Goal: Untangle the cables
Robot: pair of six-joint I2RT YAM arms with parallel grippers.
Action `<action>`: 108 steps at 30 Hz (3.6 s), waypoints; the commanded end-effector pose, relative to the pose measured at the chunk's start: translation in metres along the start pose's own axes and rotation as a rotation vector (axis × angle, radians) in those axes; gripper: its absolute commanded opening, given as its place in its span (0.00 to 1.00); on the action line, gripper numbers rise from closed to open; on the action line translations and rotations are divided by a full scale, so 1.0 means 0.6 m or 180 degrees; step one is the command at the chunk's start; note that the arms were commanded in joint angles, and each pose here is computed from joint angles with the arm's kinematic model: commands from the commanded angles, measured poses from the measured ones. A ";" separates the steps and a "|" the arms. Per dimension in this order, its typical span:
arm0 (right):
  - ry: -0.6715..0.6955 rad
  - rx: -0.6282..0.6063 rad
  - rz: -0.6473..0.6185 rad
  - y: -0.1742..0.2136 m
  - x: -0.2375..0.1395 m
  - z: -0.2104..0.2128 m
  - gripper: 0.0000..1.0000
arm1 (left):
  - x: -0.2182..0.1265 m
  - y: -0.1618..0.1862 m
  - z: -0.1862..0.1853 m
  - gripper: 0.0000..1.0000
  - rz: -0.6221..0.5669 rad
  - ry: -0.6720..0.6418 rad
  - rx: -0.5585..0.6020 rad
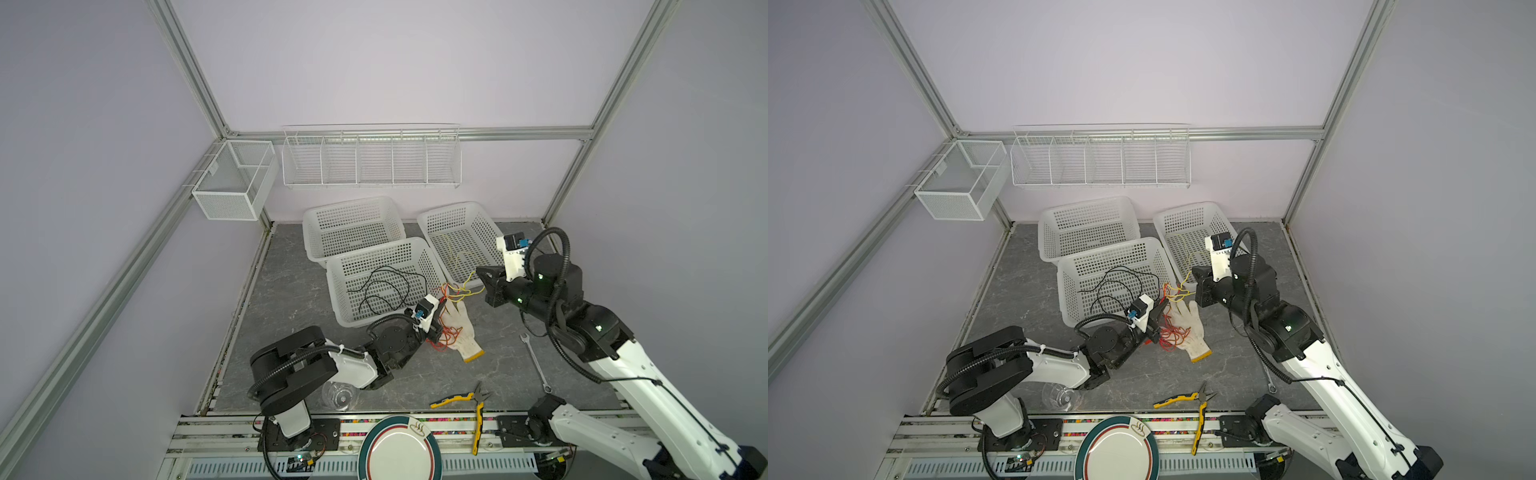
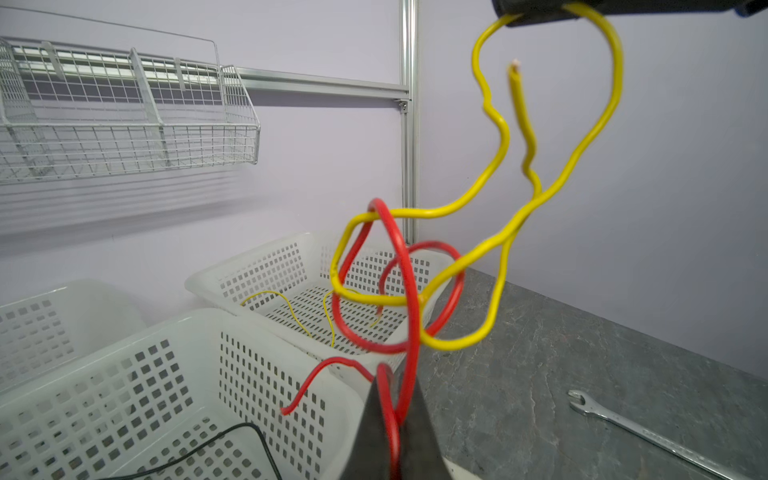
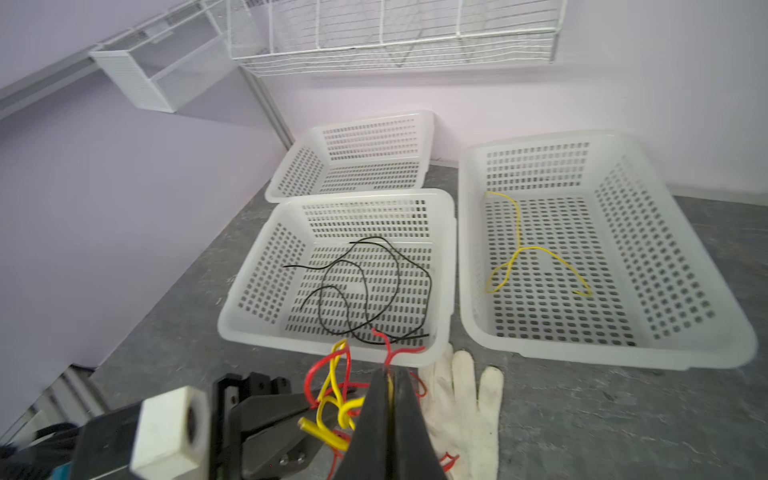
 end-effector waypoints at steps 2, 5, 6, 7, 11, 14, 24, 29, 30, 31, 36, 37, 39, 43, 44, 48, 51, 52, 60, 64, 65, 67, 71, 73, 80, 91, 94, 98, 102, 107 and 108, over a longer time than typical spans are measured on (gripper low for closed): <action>0.1037 0.0013 -0.0252 -0.016 -0.010 -0.067 0.06 | -0.026 0.010 0.007 0.00 0.0180 -0.0022 -0.0142; 0.1384 0.0045 -0.0233 -0.007 -0.006 -0.099 0.06 | -0.038 0.011 0.015 0.00 0.0292 -0.0082 -0.0143; 0.1467 0.0064 -0.0214 -0.004 -0.004 -0.109 0.06 | -0.041 0.011 0.018 0.00 0.0331 -0.0112 -0.0137; 0.1546 0.0105 -0.0178 0.000 -0.002 -0.120 0.06 | -0.044 0.011 0.020 0.00 0.0372 -0.0139 -0.0127; 0.1587 0.0205 -0.0094 0.013 0.016 -0.146 0.06 | -0.052 0.006 0.024 0.00 0.0498 -0.0153 -0.0051; 0.1515 0.0203 -0.0046 0.014 0.039 -0.150 0.06 | -0.055 0.005 0.024 0.00 0.0547 -0.0118 -0.0023; 0.1265 0.0283 -0.0063 -0.013 0.169 -0.164 0.06 | -0.059 -0.001 0.009 0.00 0.0660 0.0165 -0.0045; 0.1251 0.0293 0.0068 -0.008 0.249 -0.179 0.06 | -0.061 -0.014 0.000 0.00 0.0733 0.0345 -0.0018; 0.1256 0.0297 0.0081 -0.006 0.261 -0.184 0.06 | -0.062 -0.018 0.000 0.00 0.0722 0.0358 -0.0025; 0.1250 0.0312 0.0104 -0.002 0.274 -0.189 0.06 | -0.064 -0.023 0.001 0.00 0.0704 0.0364 -0.0040; 0.1290 0.0433 0.0378 0.035 0.329 -0.220 0.06 | -0.076 -0.050 0.007 0.00 0.0605 0.0351 -0.0131; 0.1294 0.0455 0.0445 0.045 0.337 -0.226 0.06 | -0.078 -0.055 0.008 0.00 0.0589 0.0353 -0.0129; 0.1318 0.0485 0.0574 0.065 0.349 -0.235 0.08 | -0.080 -0.064 0.011 0.00 0.0574 0.0344 -0.0108; 0.1358 0.0472 0.0734 0.092 0.353 -0.242 0.12 | -0.083 -0.077 0.013 0.00 0.0556 0.0343 -0.0090; 0.1366 0.0462 0.0742 0.094 0.351 -0.243 0.13 | -0.084 -0.079 0.014 0.00 0.0548 0.0340 -0.0092; 0.1335 0.0371 0.0784 0.093 0.338 -0.238 0.20 | -0.085 -0.085 0.015 0.00 0.0519 0.0369 -0.0115; 0.1236 0.0310 0.0740 0.088 0.320 -0.229 0.28 | -0.085 -0.086 0.016 0.00 0.0506 0.0389 -0.0142; 0.1204 0.0308 0.0689 0.084 0.311 -0.225 0.30 | -0.085 -0.085 0.017 0.00 0.0506 0.0394 -0.0148; 0.0389 0.0259 0.0448 0.084 0.238 -0.149 0.49 | -0.079 -0.084 0.028 0.00 0.0463 0.0417 -0.0264; -0.0235 0.0131 0.0516 0.120 0.211 -0.089 0.59 | -0.074 -0.086 0.042 0.00 0.0416 0.0358 -0.0375; -0.0378 0.0069 0.0583 0.139 0.205 -0.073 0.61 | -0.073 -0.087 0.045 0.00 0.0405 0.0325 -0.0395; -0.0612 -0.0069 0.0671 0.165 0.192 -0.042 0.63 | -0.069 -0.090 0.051 0.00 0.0392 0.0218 -0.0419; -0.1011 -0.0154 0.0760 0.199 0.169 0.004 0.64 | -0.059 -0.097 0.057 0.00 0.0403 0.0087 -0.0458; -0.1157 -0.0152 0.0790 0.212 0.162 0.019 0.64 | -0.055 -0.101 0.059 0.00 0.0379 0.0028 -0.0494; -0.1606 -0.0165 0.0804 0.233 0.143 0.060 0.64 | -0.040 -0.106 0.071 0.00 0.0469 -0.0227 -0.0491; -0.2007 -0.0173 0.0725 0.220 0.126 0.098 0.65 | -0.024 -0.117 0.074 0.00 0.0404 -0.0342 -0.0462; -0.2043 -0.0178 0.0795 0.230 0.133 0.108 0.64 | -0.021 -0.123 0.074 0.00 0.0367 -0.0339 -0.0453; -0.2083 -0.0149 0.0873 0.246 0.144 0.119 0.59 | -0.019 -0.132 0.074 0.00 0.0307 -0.0332 -0.0456; -0.2073 -0.0156 0.0885 0.251 0.153 0.128 0.37 | -0.019 -0.133 0.073 0.00 0.0288 -0.0311 -0.0472; -0.1912 -0.0233 0.0757 0.233 0.143 0.127 0.10 | -0.030 -0.112 0.082 0.00 0.0379 -0.0448 -0.0423; -0.1867 -0.0257 0.0714 0.228 0.139 0.124 0.08 | -0.035 -0.104 0.086 0.00 0.0410 -0.0511 -0.0414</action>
Point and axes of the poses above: each gripper's point midway between its finger pads, its own x axis out along the fingers, its own z axis along the line the jaws close on, y = z × x, the point moved 6 cm from there along -x, back along the fingers
